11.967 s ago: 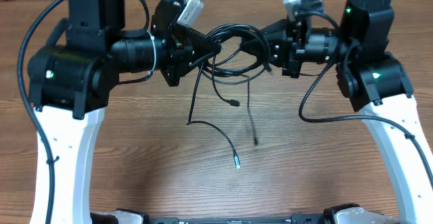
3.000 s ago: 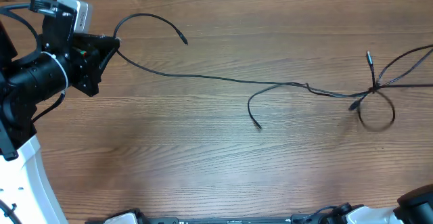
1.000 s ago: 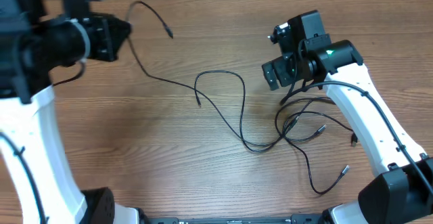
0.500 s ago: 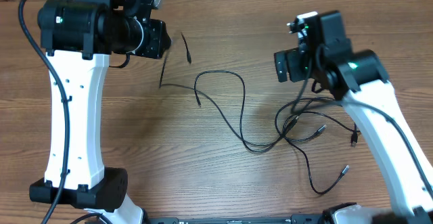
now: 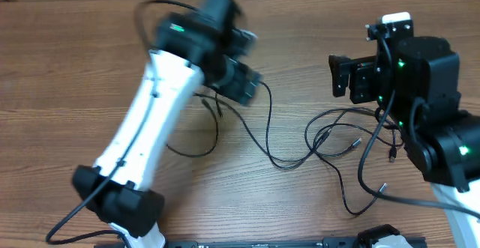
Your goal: Untangle cables
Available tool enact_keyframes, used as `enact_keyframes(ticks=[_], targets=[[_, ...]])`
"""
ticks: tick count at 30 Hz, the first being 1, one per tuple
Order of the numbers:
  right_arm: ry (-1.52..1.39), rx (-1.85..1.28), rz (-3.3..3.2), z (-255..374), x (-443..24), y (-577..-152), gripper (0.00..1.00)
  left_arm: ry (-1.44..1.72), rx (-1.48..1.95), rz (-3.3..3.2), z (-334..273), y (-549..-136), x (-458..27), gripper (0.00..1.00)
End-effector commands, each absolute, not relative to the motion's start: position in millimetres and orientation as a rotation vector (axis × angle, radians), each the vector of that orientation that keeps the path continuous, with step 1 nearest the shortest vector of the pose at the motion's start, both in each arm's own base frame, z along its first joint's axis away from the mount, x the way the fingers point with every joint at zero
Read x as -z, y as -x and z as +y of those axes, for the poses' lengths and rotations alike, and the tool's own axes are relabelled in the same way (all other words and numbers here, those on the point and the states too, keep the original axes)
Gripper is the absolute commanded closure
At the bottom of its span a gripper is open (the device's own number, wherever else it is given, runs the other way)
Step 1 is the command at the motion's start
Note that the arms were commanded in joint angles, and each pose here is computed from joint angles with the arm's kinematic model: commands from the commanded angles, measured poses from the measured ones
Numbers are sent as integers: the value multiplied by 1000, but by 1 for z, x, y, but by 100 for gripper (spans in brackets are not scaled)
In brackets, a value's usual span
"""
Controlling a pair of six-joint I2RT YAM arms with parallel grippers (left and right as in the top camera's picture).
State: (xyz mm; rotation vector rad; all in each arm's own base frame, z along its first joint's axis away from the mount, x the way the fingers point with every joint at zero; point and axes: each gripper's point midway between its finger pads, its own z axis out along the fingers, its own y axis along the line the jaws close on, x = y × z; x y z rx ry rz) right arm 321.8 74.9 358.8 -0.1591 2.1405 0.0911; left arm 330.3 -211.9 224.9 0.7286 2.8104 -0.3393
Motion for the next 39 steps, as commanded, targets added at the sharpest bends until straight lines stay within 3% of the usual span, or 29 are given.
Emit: enact_keyframes(ticks=[1, 9, 14, 26, 32, 38, 39], targets=[[119, -122, 2102, 72, -373, -313, 0, -859, 221, 2816, -237, -311, -192, 6], [153, -303, 2008, 90, -401, -293, 0, -965, 218, 2849, -266, -279, -117, 7], [282, -501, 1930, 119, -421, -273, 0, -1260, 293, 2753, -288, -247, -77, 3], [399, -667, 1922, 141, -424, -249, 0, -1704, 368, 2237, -364, -225, -76, 1], [422, -686, 1885, 141, -433, -232, 0, -1808, 332, 2315, -360, -216, -26, 0], [442, -671, 1845, 138, -440, -222, 0, -1854, 343, 2352, -360, -206, -5, 0], [444, -673, 1842, 138, -441, -221, 0, -1856, 342, 2347, -361, -206, -5, 14]])
